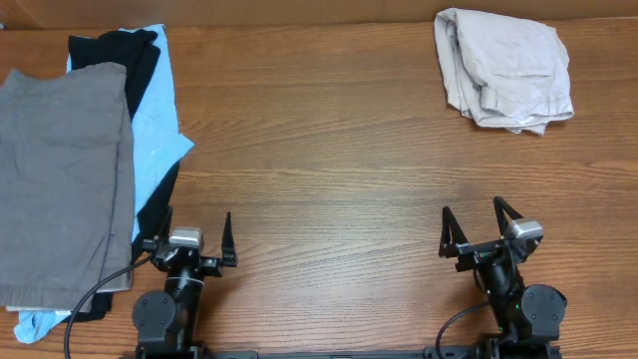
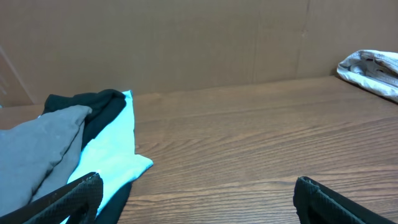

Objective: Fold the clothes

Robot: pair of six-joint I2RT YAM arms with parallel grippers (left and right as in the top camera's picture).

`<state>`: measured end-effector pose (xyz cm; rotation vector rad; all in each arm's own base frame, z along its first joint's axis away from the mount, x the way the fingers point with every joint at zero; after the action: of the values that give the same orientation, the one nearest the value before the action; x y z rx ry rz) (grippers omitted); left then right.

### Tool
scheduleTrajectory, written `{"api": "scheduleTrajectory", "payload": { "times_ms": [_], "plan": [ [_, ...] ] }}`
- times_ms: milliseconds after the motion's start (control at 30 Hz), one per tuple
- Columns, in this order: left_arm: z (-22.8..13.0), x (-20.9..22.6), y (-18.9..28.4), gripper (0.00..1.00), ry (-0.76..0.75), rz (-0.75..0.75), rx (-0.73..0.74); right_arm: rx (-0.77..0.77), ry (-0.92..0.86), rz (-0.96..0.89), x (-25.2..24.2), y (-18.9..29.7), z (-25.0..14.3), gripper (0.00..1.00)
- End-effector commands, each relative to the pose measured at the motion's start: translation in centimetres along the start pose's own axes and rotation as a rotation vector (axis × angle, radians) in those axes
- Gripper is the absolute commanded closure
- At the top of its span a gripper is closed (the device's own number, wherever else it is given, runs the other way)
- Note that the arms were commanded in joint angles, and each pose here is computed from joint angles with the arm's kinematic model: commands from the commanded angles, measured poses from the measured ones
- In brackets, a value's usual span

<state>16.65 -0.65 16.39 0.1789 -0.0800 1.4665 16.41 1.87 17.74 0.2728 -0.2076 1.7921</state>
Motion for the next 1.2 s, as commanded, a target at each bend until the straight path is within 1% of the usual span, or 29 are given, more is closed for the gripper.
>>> {"api": "scheduleTrajectory", "payload": {
  "times_ms": [0,300,400,567,667,767,833,933,1167],
  "plan": [
    [0.0,0.1,0.0,0.00,0.013,0.013,-0.004,-0.007,-0.001,0.005,0.0,0.0,-0.2,0.00],
    [0.0,0.2,0.0,0.00,0.011,0.015,-0.009,-0.006,-0.002,0.006,0.0,0.0,-0.2,0.00],
    [0.7,0.1,0.1,0.00,0.000,-0.002,-0.048,-0.006,-0.002,0.007,0.0,0.0,-0.2,0.00],
    [0.5,-0.1,0.1,0.00,0.000,-0.014,-0.038,-0.006,-0.002,0.007,0.0,0.0,-0.2,0.00],
    [1.2,0.0,0.1,0.00,-0.006,-0.009,-0.082,-0.020,0.001,0.012,0.1,0.0,0.1,0.00],
    [2.2,0.5,0.2,0.00,-0.011,0.040,-0.135,-0.100,-0.066,0.042,0.6,0.1,1.5,0.00],
    [2.9,0.9,0.4,0.00,-0.013,0.073,-0.170,-0.181,-0.103,0.085,1.2,0.4,2.9,0.00],
    [4.6,1.3,0.9,0.00,-0.020,0.099,-0.211,-0.274,-0.073,0.145,2.3,1.0,5.3,0.00],
    [9.7,2.1,1.2,0.00,-0.041,0.100,-0.233,-0.401,-0.016,0.202,4.6,3.3,10.7,0.00]
  ]
}}
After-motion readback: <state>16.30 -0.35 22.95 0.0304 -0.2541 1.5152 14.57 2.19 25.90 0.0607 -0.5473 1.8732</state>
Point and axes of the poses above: each gripper's point midway between its finger pads, its own y axis back along the fingers, its own x axis along the line the jaws close on, z = x × y, the point moved 8 cm from there along y, back along the fingers, and after that the axes turned 7 degrees about -y, right-handed, at the moved point
